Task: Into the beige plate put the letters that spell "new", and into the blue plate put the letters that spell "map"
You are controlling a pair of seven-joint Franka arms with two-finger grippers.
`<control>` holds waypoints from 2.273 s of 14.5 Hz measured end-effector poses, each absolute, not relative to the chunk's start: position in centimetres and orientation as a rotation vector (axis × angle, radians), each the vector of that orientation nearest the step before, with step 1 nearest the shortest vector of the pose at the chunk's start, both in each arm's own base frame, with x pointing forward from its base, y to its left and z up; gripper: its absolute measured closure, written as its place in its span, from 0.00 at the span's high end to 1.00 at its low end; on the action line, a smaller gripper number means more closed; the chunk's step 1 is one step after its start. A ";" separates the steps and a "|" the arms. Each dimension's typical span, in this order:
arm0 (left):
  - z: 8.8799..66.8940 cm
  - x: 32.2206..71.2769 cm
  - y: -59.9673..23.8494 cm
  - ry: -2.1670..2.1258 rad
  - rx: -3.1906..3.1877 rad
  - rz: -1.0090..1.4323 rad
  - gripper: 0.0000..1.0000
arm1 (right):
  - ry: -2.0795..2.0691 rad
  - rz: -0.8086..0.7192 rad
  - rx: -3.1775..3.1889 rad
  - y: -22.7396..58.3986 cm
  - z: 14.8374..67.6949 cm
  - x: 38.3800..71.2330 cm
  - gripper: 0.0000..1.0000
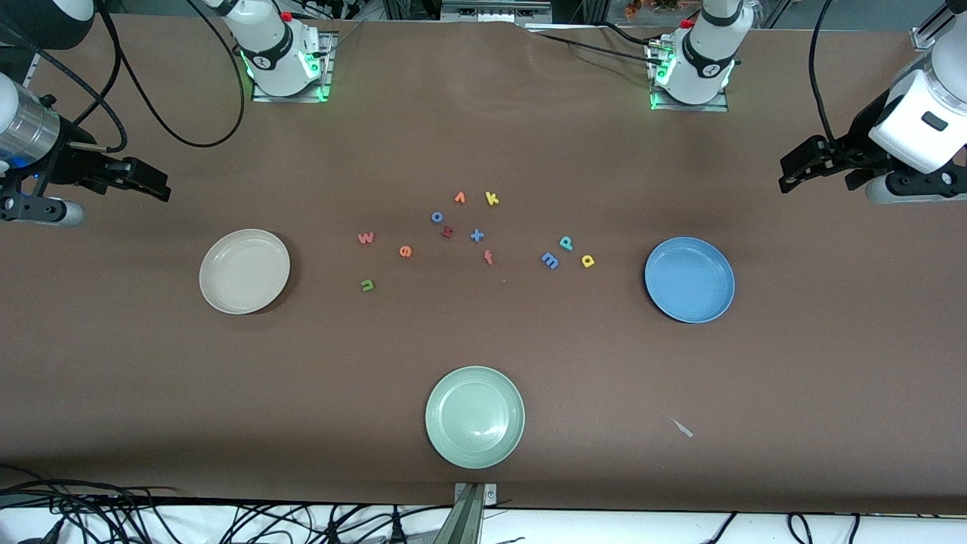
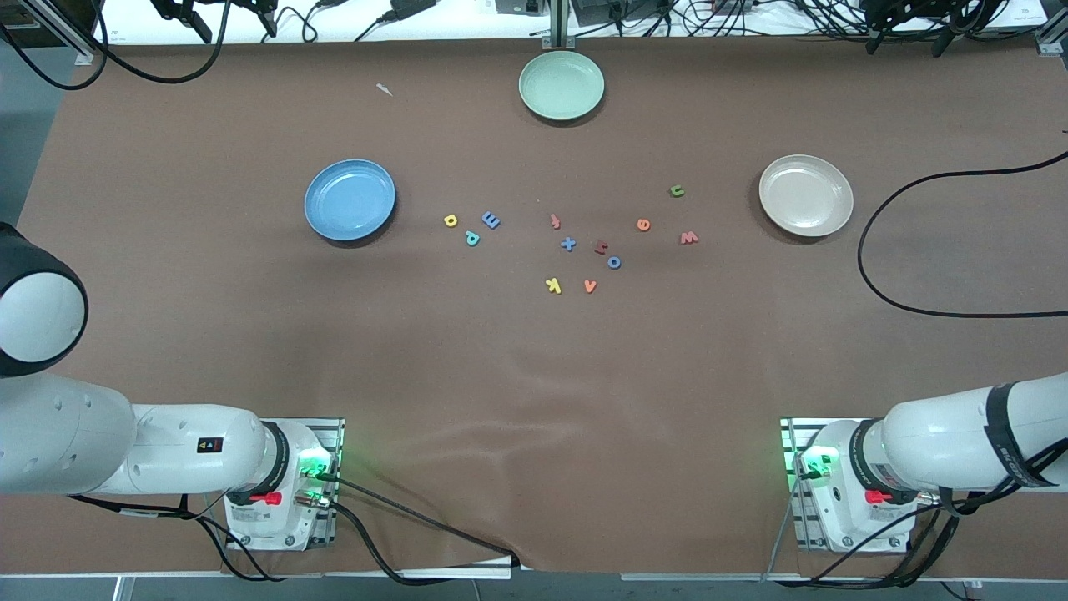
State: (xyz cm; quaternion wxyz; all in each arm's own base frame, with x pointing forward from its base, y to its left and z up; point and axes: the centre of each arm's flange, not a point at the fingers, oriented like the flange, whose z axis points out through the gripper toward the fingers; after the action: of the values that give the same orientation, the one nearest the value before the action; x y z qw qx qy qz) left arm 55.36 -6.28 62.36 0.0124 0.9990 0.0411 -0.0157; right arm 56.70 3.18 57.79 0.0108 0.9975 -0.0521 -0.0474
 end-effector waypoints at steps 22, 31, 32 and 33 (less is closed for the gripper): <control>62.5 55.2 -7.5 0.095 3.115 -0.047 1.00 | -0.155 -0.148 3.113 3.2 57.8 56.7 1.00; 62.5 55.3 -6.5 0.123 3.114 -0.045 1.00 | -0.154 -0.148 3.113 3.2 57.8 56.7 1.00; 62.5 55.3 -6.4 0.124 3.114 -0.045 1.00 | -0.153 -0.148 3.113 3.2 57.8 56.7 1.00; 62.5 55.4 -6.3 0.126 3.114 -0.045 1.00 | -0.153 -0.148 3.113 3.2 57.8 56.7 1.00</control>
State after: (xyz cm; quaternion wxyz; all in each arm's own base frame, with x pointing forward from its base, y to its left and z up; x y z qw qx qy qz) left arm 55.35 -6.35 62.49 0.0126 0.9990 0.0405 -0.0145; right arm 56.70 3.18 57.79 0.0107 0.9976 -0.0491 -0.0474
